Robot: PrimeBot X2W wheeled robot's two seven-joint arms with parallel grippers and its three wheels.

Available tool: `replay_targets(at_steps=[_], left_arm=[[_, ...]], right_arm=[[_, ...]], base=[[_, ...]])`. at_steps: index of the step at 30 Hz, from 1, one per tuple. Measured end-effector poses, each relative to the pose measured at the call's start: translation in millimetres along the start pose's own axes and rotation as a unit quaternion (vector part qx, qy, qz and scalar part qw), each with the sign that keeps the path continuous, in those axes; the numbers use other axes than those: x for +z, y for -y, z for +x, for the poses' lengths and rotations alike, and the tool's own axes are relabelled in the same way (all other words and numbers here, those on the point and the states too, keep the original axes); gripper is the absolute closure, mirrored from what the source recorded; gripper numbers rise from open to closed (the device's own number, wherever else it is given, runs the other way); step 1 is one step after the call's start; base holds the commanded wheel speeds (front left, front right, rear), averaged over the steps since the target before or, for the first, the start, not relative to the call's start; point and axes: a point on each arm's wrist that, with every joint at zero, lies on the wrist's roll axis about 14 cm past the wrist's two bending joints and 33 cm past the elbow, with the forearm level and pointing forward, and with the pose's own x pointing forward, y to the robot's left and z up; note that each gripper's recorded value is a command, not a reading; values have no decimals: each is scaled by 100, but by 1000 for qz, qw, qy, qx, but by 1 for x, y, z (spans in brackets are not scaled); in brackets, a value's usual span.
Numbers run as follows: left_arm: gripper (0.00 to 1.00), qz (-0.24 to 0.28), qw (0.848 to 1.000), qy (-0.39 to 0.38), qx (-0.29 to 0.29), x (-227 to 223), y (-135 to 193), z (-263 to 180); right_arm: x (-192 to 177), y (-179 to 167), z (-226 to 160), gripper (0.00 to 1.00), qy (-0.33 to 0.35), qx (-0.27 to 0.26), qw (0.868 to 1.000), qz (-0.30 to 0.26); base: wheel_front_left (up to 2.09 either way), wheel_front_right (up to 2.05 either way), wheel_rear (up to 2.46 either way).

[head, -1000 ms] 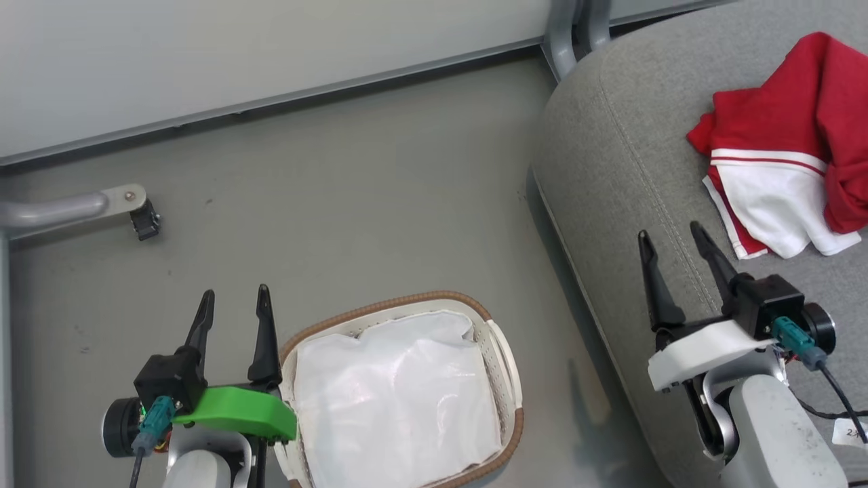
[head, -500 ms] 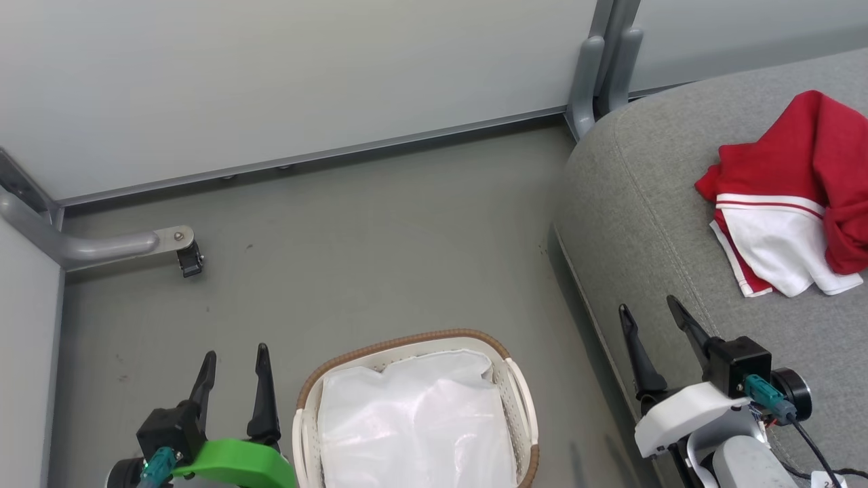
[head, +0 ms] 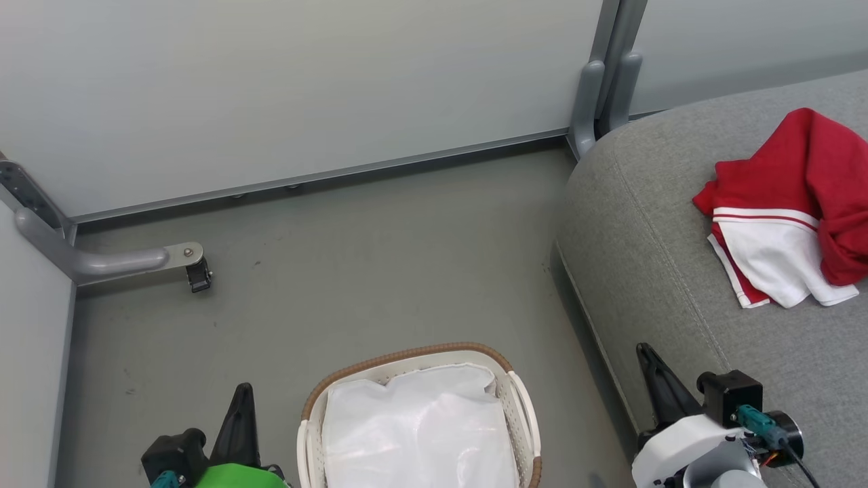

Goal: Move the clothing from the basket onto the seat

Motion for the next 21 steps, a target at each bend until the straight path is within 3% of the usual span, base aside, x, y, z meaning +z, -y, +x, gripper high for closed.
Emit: replay_targets(at_steps=[9,21], left_arm=[[100,-77,997,-6,25,1,-11,0],[100,-171,984,1,40,11,-19,3]], right_arm=[[2,11,0,100,-1,-28,996,85],[7,22,0,100,5,-53,981,187]], base=[[0,0,0],[0,0,0]])
